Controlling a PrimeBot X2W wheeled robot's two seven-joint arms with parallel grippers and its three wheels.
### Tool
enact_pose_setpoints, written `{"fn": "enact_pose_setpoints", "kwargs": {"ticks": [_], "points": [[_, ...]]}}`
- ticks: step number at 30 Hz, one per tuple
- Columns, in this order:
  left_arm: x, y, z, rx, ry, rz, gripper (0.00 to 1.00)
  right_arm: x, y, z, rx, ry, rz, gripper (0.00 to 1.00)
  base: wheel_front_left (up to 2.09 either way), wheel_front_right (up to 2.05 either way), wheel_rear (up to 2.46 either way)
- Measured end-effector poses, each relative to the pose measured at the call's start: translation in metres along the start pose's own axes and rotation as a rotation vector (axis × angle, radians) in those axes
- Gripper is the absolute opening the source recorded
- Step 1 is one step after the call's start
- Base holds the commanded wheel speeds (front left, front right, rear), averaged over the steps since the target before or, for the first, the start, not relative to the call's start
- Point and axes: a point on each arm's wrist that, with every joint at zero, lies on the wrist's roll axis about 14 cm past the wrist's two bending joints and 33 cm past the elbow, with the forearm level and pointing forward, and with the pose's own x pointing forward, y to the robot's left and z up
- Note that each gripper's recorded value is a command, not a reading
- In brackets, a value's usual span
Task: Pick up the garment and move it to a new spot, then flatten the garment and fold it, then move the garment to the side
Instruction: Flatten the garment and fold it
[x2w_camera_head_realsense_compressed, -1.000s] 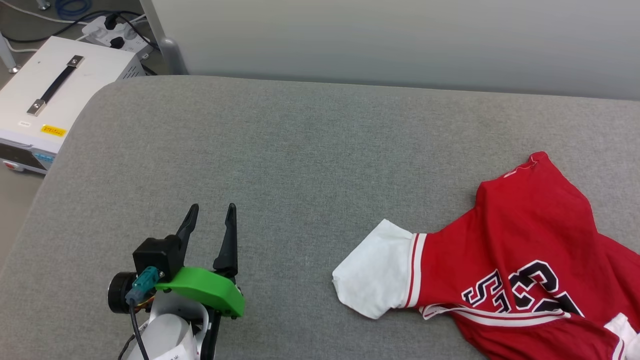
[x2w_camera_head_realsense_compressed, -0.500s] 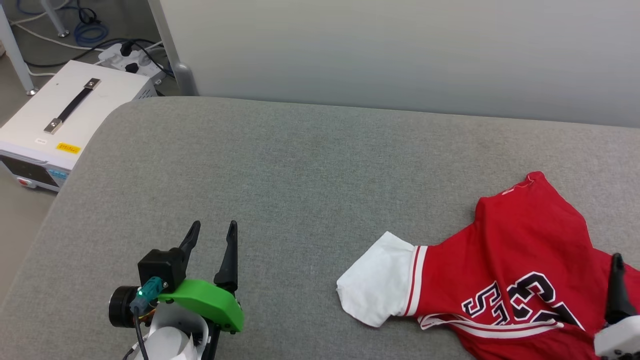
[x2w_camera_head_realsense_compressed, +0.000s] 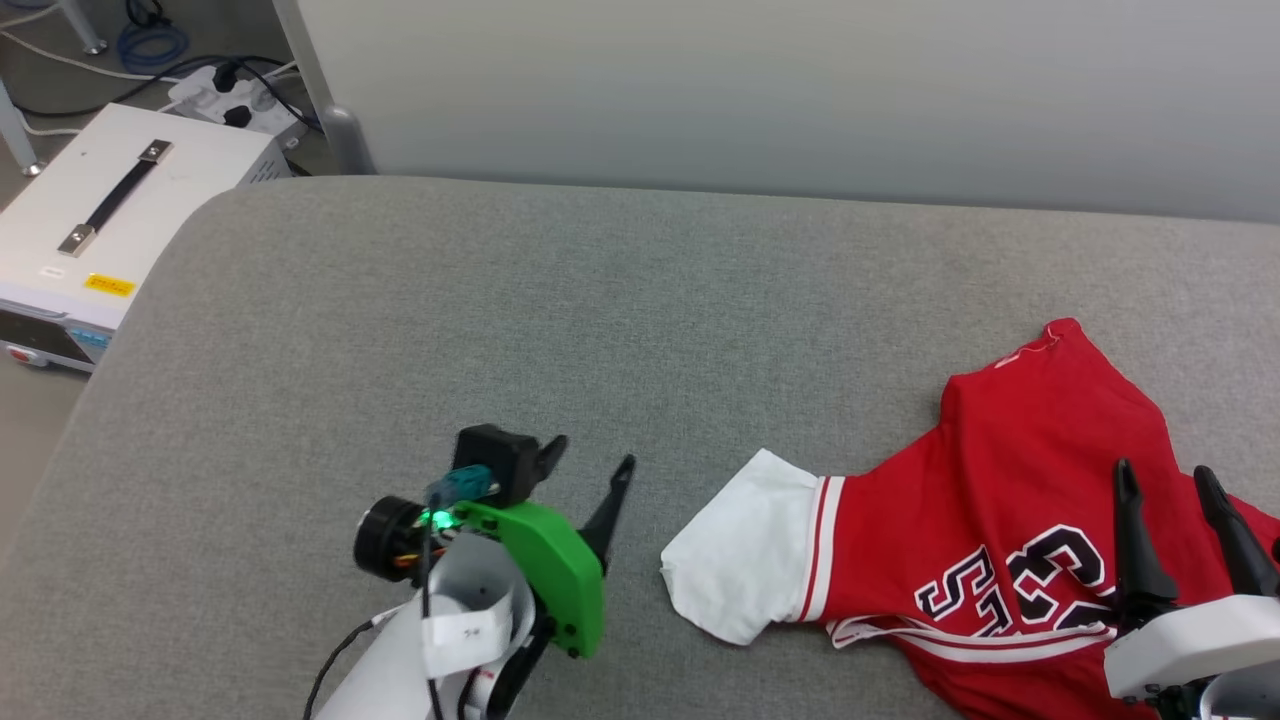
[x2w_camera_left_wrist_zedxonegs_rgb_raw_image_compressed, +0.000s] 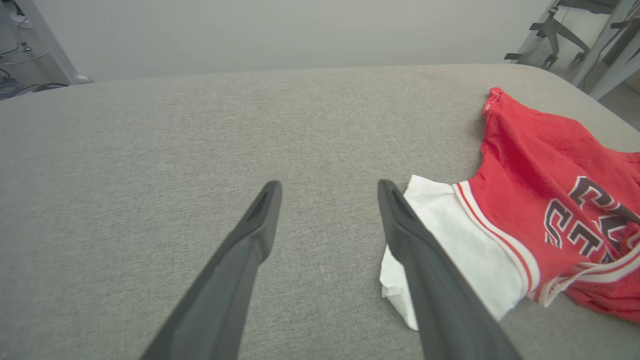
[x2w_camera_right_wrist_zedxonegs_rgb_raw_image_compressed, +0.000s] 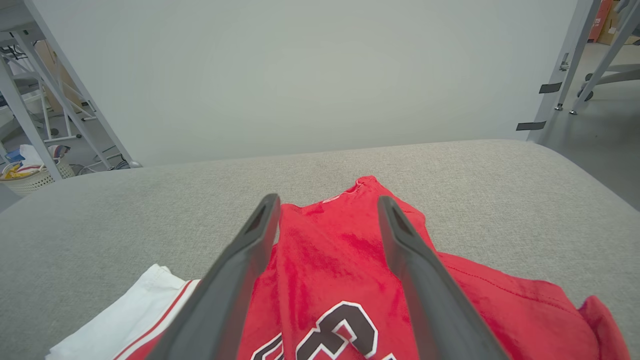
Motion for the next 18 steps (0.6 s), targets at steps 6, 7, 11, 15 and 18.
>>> {"fn": "enact_pose_setpoints", "kwargs": {"ticks": [6,7,11,15,18], "points": [[0.021,-0.051,-0.040,0.101,0.254,-0.205,1.00,0.006,0.001,-0.009,0.003,0.026,0.004,1.00,0.00,0.00,0.00],[0.022,-0.057,-0.049,0.123,0.300,-0.232,1.00,0.007,0.001,-0.010,0.004,0.031,0.002,1.00,0.00,0.00,0.00],[0.023,-0.065,-0.085,0.206,0.482,-0.296,1.00,0.012,-0.001,-0.016,0.007,0.043,-0.004,1.00,0.00,0.00,0.00],[0.020,-0.057,-0.113,0.287,0.632,-0.317,1.00,0.014,-0.006,-0.022,0.009,0.057,-0.018,1.00,0.00,0.00,0.00],[0.023,-0.051,-0.125,0.349,0.706,-0.328,1.00,0.014,-0.010,-0.028,0.011,0.071,-0.033,1.00,0.00,0.00,0.00]]}}
